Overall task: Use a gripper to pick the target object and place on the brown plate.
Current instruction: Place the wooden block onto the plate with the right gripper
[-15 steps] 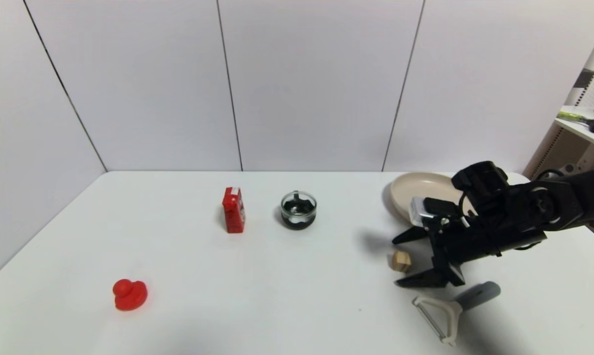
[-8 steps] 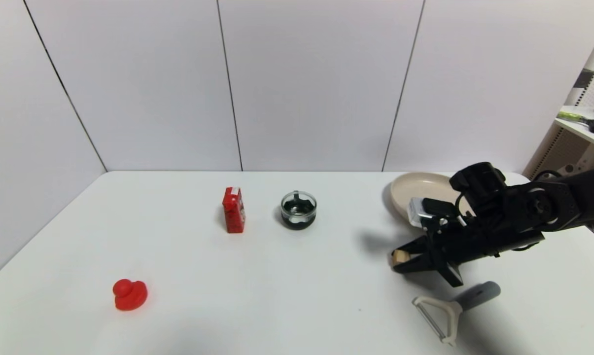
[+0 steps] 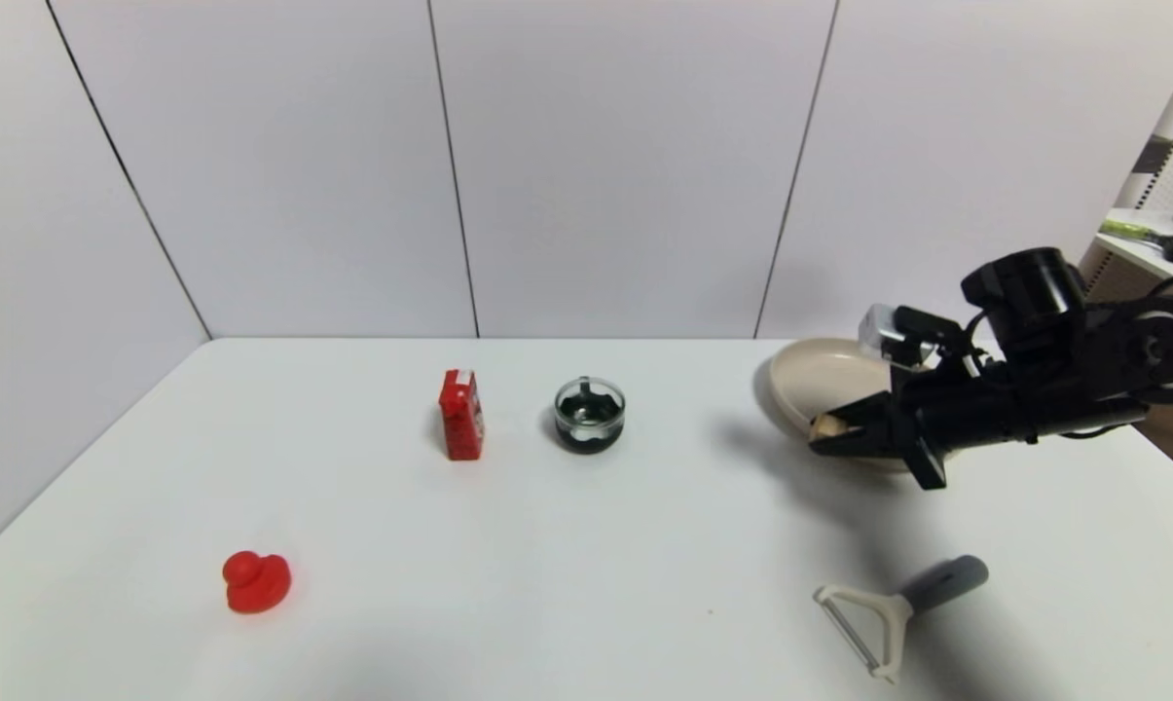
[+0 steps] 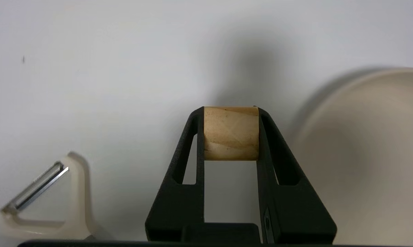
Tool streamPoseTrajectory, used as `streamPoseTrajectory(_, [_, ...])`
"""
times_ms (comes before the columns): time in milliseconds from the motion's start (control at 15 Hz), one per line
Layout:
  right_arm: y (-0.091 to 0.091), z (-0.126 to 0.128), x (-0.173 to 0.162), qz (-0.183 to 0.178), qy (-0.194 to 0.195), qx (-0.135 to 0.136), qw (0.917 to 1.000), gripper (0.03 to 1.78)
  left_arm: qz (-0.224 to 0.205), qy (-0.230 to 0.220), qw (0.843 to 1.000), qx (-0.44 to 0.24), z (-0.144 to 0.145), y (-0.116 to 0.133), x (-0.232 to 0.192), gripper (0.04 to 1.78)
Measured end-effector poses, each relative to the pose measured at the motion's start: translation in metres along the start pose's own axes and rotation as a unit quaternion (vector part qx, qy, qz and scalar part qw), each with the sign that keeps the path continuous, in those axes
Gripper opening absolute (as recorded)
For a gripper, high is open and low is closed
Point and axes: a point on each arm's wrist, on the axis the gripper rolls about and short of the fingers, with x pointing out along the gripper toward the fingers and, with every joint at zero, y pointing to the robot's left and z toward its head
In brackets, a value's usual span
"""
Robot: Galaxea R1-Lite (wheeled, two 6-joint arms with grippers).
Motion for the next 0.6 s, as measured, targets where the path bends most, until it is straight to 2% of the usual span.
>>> streamPoseTrajectory(200, [-0.015, 0.020, -0.017, -0.059, -0.008, 0.097, 0.9935, 0.44, 0.000, 0.000, 1.000, 0.001, 0.000, 0.000, 0.000, 1.69])
streamPoseTrajectory(267, [-0.021, 0.020, -0.018, -0.078, -0.001, 0.117, 0.9900, 0.44, 0.000, 0.000, 1.000, 0.000, 0.000, 0.000, 0.000, 1.69])
streamPoseTrajectory(600, [-0.054, -0.001, 0.001, -0.106, 0.027, 0.147, 0.9832, 0.44, 0.000, 0.000, 1.000, 0.000, 0.000, 0.000, 0.000, 1.69])
